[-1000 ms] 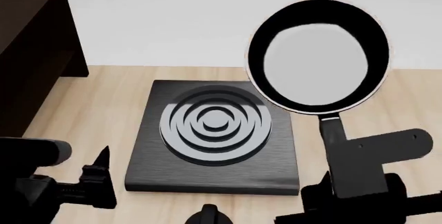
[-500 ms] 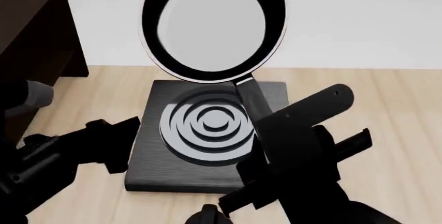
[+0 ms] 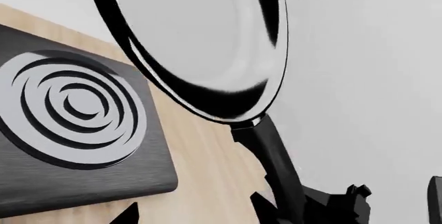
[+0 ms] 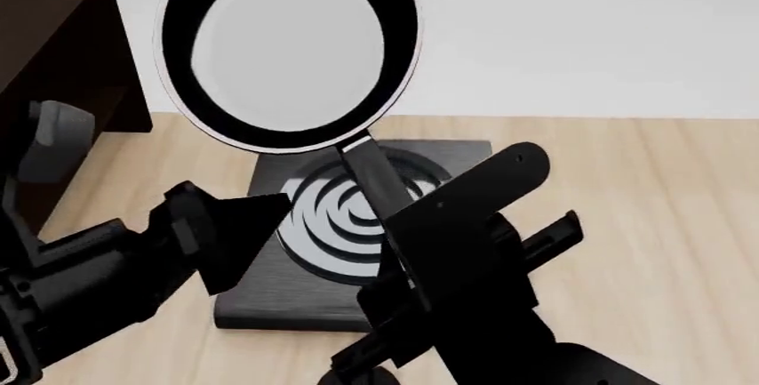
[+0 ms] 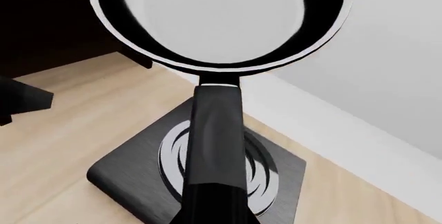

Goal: Put the frying pan on the cabinet shelf.

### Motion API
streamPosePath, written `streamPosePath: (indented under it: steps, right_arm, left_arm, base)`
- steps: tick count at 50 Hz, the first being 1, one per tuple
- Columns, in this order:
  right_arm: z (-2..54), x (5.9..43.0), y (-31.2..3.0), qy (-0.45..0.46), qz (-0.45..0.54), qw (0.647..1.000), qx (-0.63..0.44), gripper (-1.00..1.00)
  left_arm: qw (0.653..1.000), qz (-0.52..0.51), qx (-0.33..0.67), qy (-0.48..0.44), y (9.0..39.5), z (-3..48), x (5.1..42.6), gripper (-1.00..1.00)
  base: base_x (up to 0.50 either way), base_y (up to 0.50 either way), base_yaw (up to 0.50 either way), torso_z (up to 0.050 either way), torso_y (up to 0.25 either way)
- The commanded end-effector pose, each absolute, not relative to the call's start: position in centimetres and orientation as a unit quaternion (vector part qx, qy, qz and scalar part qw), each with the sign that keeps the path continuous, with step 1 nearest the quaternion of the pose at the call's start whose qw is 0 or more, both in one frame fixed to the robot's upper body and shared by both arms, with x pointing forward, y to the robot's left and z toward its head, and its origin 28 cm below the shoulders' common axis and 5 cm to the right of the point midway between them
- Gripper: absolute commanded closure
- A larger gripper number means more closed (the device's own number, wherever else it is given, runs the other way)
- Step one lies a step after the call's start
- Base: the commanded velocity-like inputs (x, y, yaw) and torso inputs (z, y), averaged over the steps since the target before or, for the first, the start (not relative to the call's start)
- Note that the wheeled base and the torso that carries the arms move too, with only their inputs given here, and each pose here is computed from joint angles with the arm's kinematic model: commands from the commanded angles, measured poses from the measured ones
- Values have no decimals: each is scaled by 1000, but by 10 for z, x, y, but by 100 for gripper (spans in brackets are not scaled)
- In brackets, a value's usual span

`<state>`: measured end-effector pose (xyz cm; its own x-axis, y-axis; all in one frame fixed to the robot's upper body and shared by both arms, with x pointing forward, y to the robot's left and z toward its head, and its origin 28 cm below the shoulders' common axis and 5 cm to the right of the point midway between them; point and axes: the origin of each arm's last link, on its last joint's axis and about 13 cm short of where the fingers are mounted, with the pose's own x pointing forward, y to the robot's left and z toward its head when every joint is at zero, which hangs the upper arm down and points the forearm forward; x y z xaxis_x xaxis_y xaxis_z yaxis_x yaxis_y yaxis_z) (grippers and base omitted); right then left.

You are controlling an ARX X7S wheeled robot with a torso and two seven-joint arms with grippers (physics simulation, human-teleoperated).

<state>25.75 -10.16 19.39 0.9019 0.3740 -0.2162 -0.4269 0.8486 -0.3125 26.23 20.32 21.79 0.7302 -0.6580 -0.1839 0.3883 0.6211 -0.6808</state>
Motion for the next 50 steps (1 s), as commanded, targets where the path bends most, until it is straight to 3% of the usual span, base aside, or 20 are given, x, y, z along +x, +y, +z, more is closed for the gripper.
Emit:
streamPosePath:
  steps: [1,50]
  right_arm:
    - [205,263,-102,32,189,961,-197,100]
    - [199,252,-94,22,213,956,-199,100]
  left_arm:
    - [839,-345,-357,222,195,230,257,-100]
    - [828,-332,-368,261,168,210,278,-100]
  base:
    - [0,0,-4,0,0]
    - [0,0,-1,0,1]
